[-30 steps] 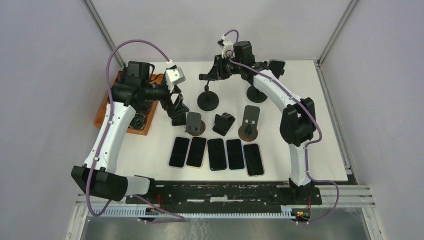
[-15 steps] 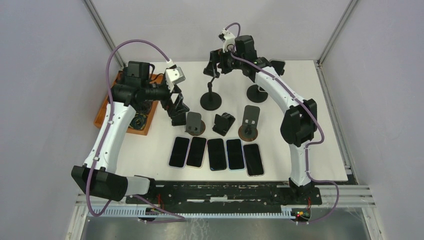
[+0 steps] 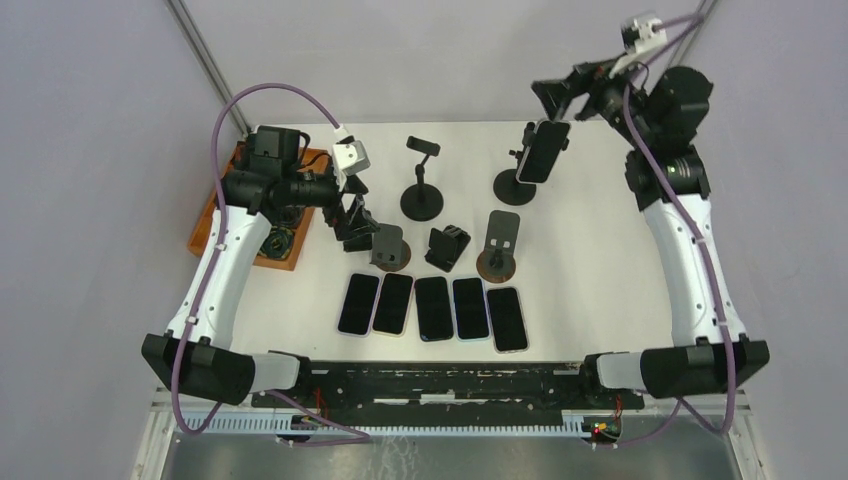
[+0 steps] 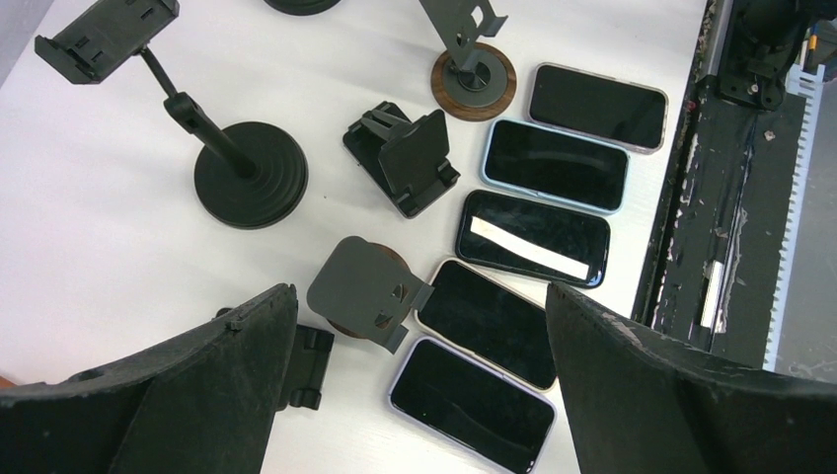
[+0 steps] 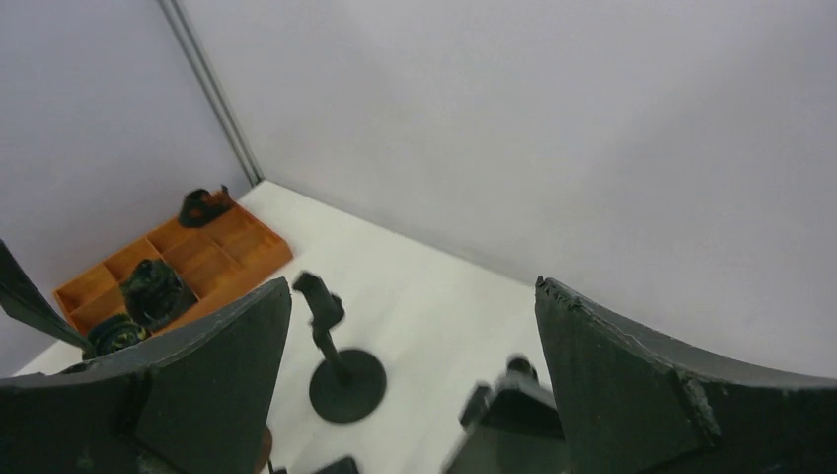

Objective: Remove the phone from the phone stand

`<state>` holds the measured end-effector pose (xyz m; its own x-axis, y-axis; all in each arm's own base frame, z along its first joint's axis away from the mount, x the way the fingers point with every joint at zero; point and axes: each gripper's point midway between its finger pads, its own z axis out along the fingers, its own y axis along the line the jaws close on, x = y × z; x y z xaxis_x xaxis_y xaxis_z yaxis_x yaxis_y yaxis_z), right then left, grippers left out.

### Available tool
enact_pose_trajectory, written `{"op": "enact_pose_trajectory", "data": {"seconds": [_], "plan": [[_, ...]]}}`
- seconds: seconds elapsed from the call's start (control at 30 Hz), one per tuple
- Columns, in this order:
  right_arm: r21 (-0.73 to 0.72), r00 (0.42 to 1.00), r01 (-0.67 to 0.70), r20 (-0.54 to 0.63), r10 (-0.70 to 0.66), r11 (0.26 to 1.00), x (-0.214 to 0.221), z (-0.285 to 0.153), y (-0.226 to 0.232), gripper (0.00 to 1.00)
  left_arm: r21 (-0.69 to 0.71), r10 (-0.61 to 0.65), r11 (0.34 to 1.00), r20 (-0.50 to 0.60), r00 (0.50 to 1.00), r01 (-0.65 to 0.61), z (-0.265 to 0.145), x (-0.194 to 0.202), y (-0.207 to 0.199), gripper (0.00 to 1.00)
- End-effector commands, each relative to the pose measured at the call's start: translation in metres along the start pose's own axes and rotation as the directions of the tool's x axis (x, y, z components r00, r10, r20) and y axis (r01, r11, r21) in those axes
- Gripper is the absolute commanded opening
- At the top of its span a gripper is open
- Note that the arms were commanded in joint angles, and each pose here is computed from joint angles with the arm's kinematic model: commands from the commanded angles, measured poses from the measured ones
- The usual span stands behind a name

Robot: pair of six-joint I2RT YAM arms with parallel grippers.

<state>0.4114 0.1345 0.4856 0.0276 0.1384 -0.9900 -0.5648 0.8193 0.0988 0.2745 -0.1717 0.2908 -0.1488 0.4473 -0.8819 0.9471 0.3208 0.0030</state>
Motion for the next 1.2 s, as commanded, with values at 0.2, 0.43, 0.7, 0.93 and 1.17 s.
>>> {"op": "enact_pose_trajectory", "data": {"seconds": [0.2, 0.43, 0.7, 0.93, 1.17], "plan": [[0.205, 0.983, -0.137, -0.093, 0.159, 0.969, 0.118, -0.061, -0.077, 0.98, 0.047, 0.057, 0.997, 0.014, 0.998, -0.057, -0.004, -0.006, -0.009, 1.00], [0.125, 0.971, -0.217, -0.080, 0.227, 0.968, 0.144, -0.046, -0.085, 0.98, 0.056, 0.057, 0.997, 0.016, 0.998, -0.058, -0.005, -0.006, -0.012, 1.00], [-0.021, 0.958, -0.288, -0.025, 0.287, 0.958, 0.148, -0.014, -0.094, 0.98, 0.064, 0.083, 0.994, 0.000, 0.997, -0.083, -0.009, -0.005, -0.016, 1.00], [-0.175, 0.943, -0.331, -0.032, 0.331, 0.927, 0.155, -0.008, -0.074, 0.91, 0.073, 0.087, 0.993, 0.009, 0.996, -0.088, -0.010, -0.009, -0.018, 1.00], [-0.221, 0.939, -0.345, -0.085, 0.335, 0.912, 0.166, 0.006, -0.058, 0.69, 0.101, 0.081, 0.992, 0.013, 0.997, -0.082, -0.009, -0.010, -0.021, 1.00]]}}
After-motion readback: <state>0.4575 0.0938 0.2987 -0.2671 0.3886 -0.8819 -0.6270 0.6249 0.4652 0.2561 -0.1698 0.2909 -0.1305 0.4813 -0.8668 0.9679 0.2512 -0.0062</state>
